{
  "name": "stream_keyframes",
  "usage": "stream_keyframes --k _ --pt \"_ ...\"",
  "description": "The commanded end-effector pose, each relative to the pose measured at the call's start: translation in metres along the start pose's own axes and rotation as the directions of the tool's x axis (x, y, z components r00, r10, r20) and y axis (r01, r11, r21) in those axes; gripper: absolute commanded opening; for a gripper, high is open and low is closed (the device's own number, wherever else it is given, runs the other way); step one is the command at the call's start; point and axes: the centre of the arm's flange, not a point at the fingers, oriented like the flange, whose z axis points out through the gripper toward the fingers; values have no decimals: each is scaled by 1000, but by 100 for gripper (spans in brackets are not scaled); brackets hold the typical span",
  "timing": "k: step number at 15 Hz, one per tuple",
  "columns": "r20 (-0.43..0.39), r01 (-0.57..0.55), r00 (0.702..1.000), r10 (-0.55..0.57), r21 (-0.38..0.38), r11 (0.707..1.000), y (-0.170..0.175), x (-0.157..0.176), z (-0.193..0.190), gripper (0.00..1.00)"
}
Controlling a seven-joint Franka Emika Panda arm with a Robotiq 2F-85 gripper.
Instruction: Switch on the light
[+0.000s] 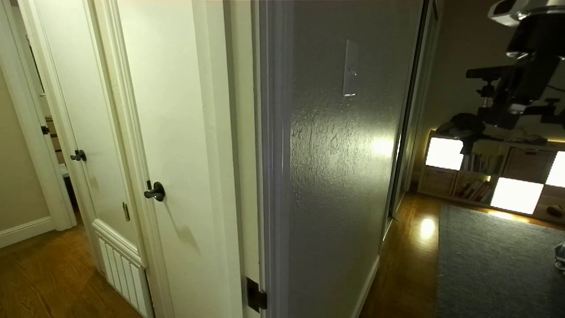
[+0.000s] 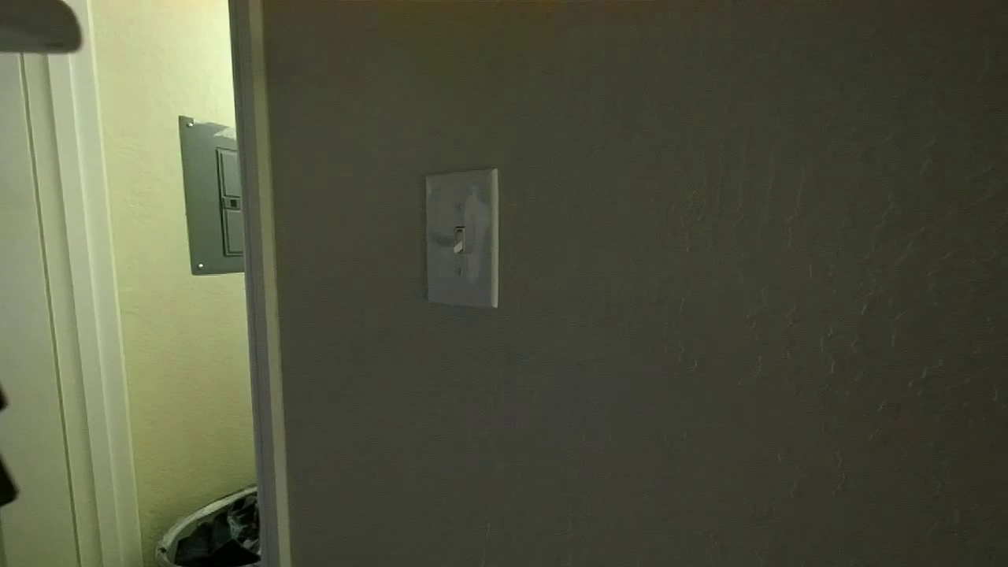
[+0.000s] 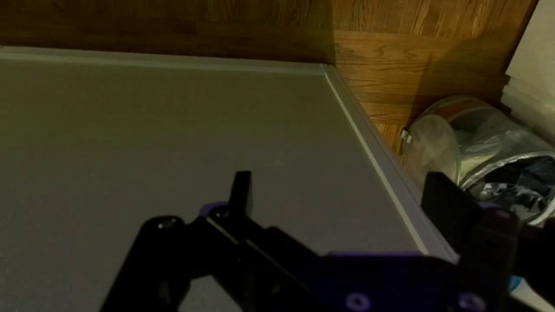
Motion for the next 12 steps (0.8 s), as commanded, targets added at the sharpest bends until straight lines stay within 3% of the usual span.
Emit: stream_keyframes --k 1,6,7,12 --pt "-21 -120 993 119 -43 992 0 58 18 100" --pt "-37 -241 970 239 -68 968 3 110 37 100" --pt "-23 -184 983 183 -56 981 -1 85 32 100" --pt "-15 -186 982 186 -58 981 -1 92 38 100"
